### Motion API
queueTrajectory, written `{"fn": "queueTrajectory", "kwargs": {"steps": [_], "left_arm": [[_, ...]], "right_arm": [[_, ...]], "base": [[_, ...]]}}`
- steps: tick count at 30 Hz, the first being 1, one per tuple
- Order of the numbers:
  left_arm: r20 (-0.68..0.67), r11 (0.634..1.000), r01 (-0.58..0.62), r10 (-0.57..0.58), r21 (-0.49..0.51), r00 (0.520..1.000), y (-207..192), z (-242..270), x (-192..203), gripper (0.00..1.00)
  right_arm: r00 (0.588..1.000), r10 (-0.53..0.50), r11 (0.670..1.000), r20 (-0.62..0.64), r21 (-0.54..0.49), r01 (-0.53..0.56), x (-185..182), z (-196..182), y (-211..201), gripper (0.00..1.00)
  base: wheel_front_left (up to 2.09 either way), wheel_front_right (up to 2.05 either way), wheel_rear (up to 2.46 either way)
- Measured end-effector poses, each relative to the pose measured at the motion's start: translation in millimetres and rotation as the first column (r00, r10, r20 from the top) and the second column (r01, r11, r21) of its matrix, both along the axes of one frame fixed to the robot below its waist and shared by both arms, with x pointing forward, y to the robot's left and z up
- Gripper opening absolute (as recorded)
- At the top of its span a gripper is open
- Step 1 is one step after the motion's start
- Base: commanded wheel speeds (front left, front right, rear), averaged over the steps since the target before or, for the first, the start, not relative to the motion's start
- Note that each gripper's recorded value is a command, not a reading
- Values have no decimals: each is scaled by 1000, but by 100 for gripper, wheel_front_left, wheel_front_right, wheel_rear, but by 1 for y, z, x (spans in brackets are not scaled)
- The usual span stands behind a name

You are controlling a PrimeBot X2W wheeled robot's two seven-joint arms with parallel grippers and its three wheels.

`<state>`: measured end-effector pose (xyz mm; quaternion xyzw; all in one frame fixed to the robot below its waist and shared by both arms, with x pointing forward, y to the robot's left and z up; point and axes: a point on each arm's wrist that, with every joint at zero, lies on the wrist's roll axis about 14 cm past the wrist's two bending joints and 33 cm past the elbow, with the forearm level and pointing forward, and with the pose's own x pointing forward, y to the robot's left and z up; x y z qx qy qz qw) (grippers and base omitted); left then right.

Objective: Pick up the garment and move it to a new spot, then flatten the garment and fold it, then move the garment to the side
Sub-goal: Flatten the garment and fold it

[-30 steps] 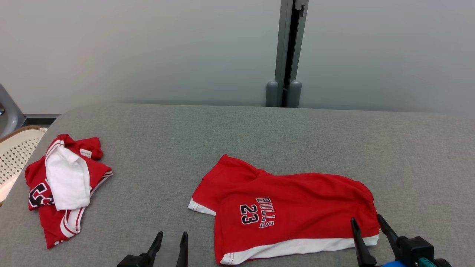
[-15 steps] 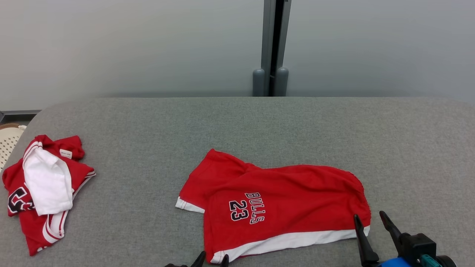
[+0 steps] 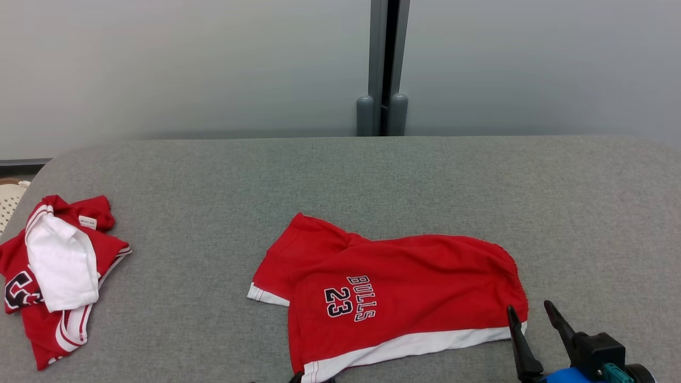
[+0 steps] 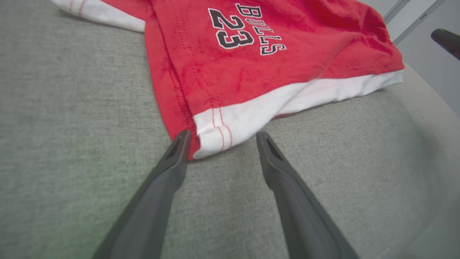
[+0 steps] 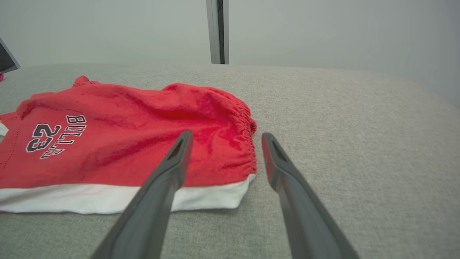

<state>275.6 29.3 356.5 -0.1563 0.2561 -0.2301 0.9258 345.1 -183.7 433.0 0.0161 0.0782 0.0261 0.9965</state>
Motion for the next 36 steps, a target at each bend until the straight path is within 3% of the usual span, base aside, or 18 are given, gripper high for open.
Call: {"fn": "queueTrajectory", "kwargs": {"steps": [12,13,14,15,16,17,26,36], "left_arm": [[-6,998,37,-37,-47,999,-13,7,-1,100],[-4,998,36,-36,-51,999,-14,7,0,89],[-5,998,35,-35,-53,999,-13,8,0,54],[-6,998,33,-34,-55,999,-13,8,0,33],[-7,998,30,-31,-57,1000,-12,8,1,3],[-8,998,28,-28,-58,1000,-12,8,1,0],[104,989,-143,147,-44,984,37,31,42,0],[144,962,-272,268,8,953,78,32,50,0]], "right_arm": [[1000,15,1000,5,8,-15,1,1,6,100],[1000,16,1000,5,9,-16,1,1,6,100],[1000,17,1000,5,9,-17,1,1,6,100],[1000,17,1000,4,9,-17,2,1,6,100],[1000,16,1000,3,11,-16,2,1,6,100],[1000,16,1000,2,13,-16,2,1,6,100],[1000,6,1000,-29,18,-5,-1,-9,3,100],[992,47,999,-115,9,-46,-14,-34,15,100]], "base": [[0,0,0],[0,0,0],[0,0,0],[0,0,0],[0,0,0],[0,0,0],[0,0,0],[0,0,0]]}}
